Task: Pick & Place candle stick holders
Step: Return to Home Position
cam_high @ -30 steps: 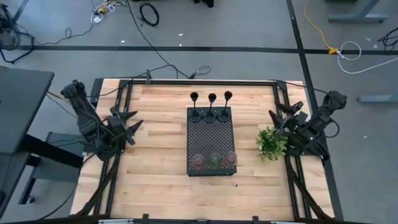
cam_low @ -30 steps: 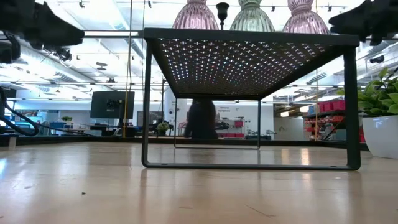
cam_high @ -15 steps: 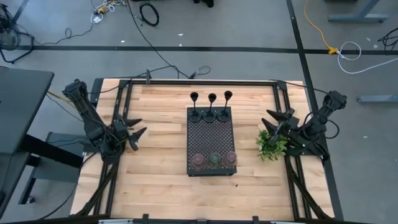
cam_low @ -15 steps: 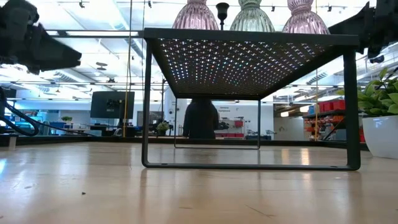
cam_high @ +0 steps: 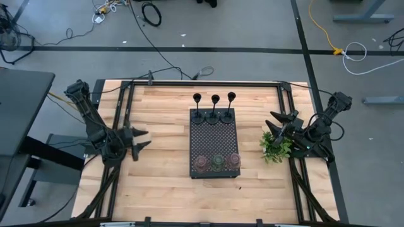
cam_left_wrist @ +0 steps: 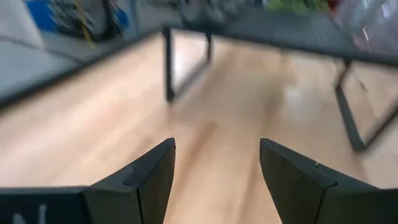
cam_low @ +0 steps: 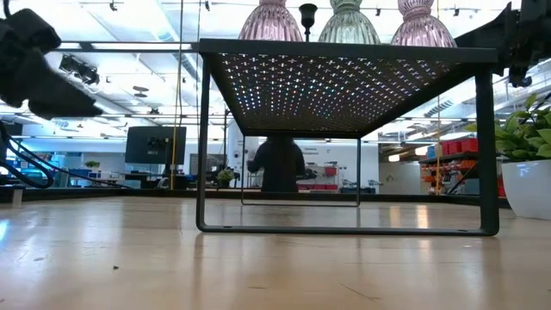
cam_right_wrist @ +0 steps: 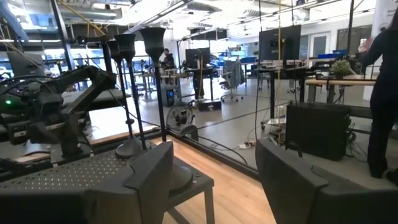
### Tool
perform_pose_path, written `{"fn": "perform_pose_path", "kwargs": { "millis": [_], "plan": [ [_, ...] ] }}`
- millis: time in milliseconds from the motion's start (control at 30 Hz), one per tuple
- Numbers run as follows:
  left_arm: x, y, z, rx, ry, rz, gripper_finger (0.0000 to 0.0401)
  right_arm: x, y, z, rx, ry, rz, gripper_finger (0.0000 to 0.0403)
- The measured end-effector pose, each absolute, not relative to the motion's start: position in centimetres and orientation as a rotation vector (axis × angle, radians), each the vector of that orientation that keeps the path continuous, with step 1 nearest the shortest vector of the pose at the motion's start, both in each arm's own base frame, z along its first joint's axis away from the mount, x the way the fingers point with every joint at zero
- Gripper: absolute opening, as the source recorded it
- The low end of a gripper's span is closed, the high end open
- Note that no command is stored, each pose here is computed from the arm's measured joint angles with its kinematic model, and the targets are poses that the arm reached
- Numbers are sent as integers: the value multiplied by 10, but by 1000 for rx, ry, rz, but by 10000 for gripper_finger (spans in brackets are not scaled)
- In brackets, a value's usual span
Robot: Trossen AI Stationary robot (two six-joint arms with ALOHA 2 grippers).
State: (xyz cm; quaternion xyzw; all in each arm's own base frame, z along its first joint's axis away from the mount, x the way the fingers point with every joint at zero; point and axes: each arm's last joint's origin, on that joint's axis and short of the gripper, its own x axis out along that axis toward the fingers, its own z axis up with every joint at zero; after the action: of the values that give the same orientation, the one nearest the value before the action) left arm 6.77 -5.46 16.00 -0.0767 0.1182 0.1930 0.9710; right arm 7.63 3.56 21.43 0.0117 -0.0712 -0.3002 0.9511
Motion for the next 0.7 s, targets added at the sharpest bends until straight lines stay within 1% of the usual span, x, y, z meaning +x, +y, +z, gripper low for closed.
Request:
{"fn": "perform_pose_path", "kwargs": {
  "millis": [367,533,700],
  "plan": [
    [65,-65,151,-263,627,101,236,76,36,214,23,-145,-610,229],
    [64,-68,149,-295,733,15,236,74,31,217,52,-173,-622,229],
    [63,-69,148,-314,770,-20,236,67,20,221,130,-211,-686,229]
  ]
}}
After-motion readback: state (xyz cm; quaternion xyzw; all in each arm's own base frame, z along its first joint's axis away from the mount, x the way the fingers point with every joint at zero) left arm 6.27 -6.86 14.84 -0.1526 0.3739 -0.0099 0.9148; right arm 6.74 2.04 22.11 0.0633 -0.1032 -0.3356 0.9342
